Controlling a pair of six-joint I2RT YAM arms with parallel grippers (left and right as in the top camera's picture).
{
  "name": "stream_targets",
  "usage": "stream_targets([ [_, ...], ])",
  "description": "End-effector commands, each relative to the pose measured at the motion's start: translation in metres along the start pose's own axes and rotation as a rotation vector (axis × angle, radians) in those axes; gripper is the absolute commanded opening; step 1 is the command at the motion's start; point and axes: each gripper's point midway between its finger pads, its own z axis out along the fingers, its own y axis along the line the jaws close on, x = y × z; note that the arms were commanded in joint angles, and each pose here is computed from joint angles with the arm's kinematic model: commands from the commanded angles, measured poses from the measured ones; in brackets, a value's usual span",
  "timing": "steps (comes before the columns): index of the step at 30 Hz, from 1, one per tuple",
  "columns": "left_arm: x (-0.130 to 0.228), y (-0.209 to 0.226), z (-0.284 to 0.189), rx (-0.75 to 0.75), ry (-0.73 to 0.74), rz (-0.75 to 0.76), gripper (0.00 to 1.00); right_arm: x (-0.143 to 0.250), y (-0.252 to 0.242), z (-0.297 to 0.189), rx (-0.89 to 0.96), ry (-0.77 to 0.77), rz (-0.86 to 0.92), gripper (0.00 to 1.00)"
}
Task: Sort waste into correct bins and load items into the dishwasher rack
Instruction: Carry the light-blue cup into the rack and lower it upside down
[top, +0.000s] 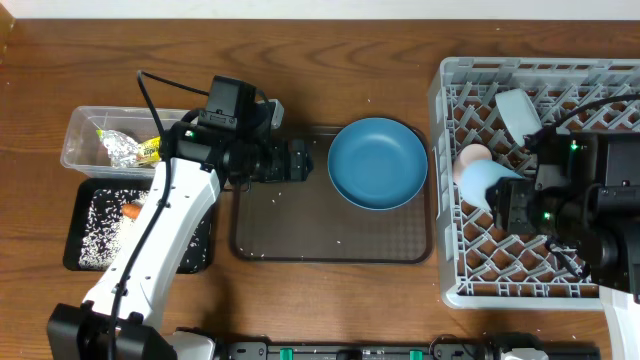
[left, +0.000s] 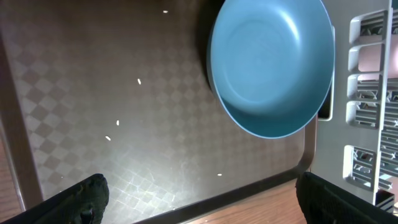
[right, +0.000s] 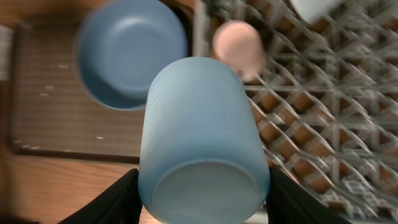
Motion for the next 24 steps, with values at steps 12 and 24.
stream_targets([
  [12, -0.006, 0.027, -0.001, -0.15, -0.035, 0.004, 1.0, 0.03, -0.021, -0.006, 0.122, 0.117, 0.134, 0.13],
  [24, -0.006, 0.029, -0.002, -0.159, -0.037, 0.004, 1.0, 0.035, -0.024, 0.02, 0.127, 0.138, 0.145, 0.13],
])
